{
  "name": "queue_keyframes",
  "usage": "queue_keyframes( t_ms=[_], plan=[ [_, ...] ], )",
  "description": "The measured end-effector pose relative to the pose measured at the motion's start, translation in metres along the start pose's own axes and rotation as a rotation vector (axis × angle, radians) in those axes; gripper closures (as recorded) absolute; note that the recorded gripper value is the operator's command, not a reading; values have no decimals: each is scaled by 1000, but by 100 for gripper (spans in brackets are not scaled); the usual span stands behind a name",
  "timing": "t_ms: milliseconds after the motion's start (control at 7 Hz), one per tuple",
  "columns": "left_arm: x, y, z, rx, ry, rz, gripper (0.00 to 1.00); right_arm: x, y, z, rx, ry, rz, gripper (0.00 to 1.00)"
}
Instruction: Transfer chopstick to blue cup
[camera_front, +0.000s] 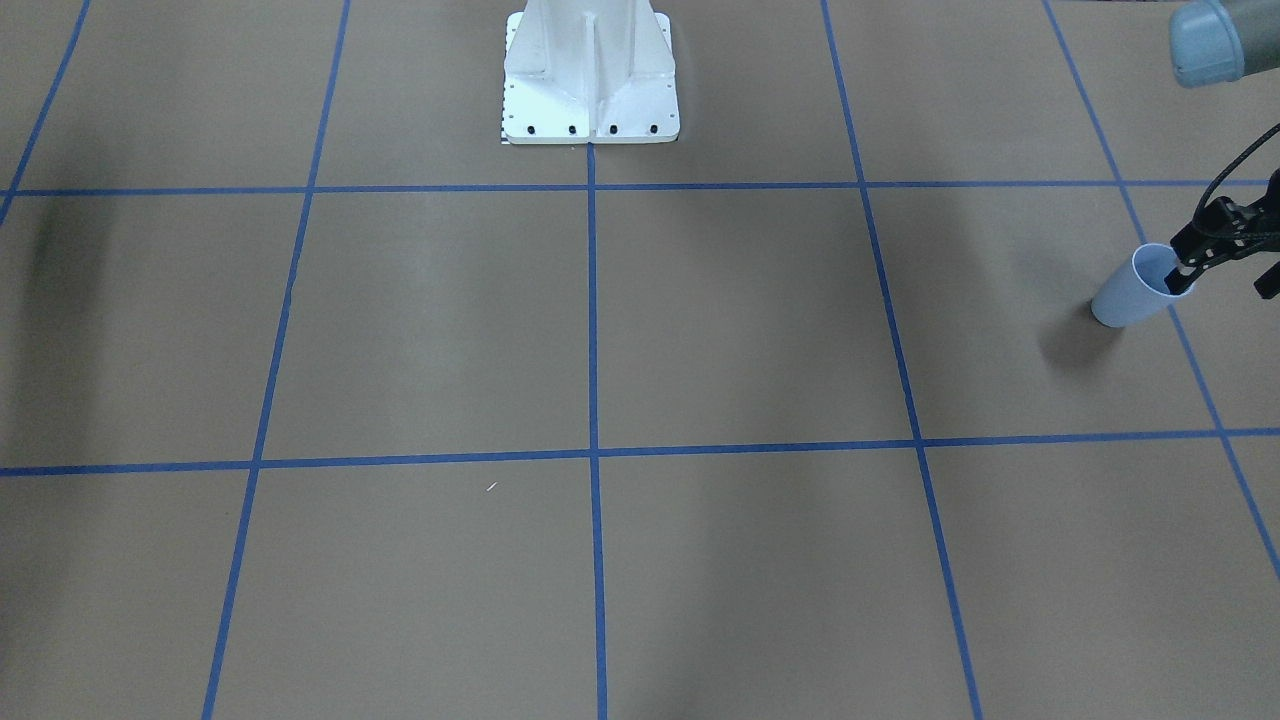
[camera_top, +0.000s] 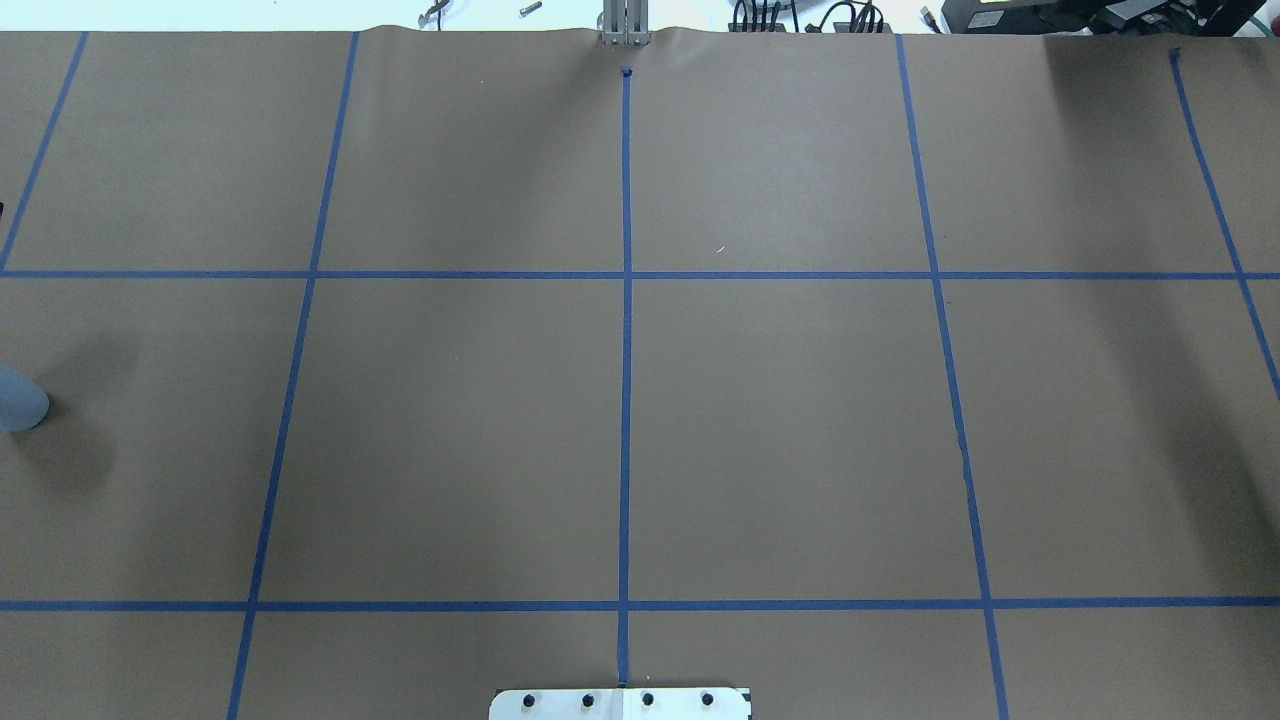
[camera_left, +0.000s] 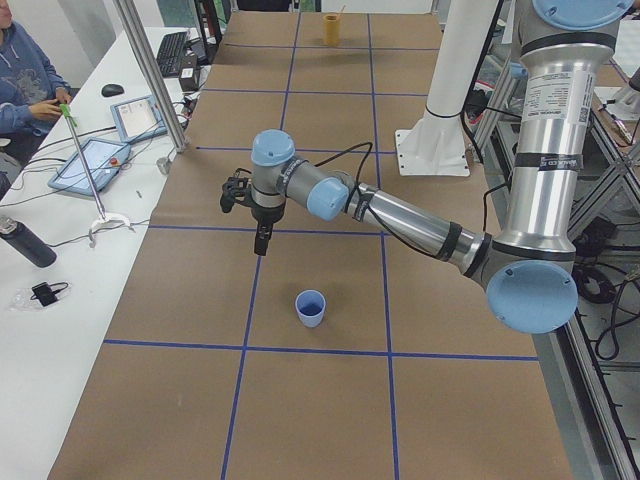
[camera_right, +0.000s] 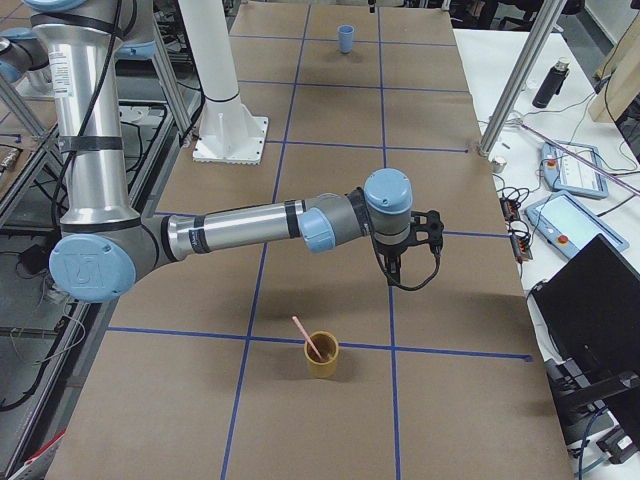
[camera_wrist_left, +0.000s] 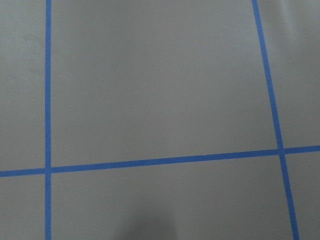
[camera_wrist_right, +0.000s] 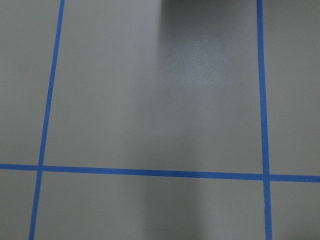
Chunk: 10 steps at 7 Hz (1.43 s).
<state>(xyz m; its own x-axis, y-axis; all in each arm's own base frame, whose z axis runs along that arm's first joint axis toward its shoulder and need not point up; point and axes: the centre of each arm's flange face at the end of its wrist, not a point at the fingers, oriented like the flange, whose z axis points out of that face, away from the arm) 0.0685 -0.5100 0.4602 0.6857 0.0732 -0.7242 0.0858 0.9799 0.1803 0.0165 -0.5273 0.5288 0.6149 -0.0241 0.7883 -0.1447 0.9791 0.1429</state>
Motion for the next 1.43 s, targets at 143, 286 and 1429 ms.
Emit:
queue_keyframes(
  t_ms=[143, 286, 1429],
  plan=[
    [-2, 5, 2, -16, 16, -10, 2, -3, 0, 3, -6, -1, 2, 0],
    [-5, 12, 4, -33, 35, -21, 2, -11, 0, 8, -13, -3, 8, 0],
    [-26, 39, 18, 19, 71, -53, 2, -39, 9, 47, -77, 1, -21, 0]
  ],
)
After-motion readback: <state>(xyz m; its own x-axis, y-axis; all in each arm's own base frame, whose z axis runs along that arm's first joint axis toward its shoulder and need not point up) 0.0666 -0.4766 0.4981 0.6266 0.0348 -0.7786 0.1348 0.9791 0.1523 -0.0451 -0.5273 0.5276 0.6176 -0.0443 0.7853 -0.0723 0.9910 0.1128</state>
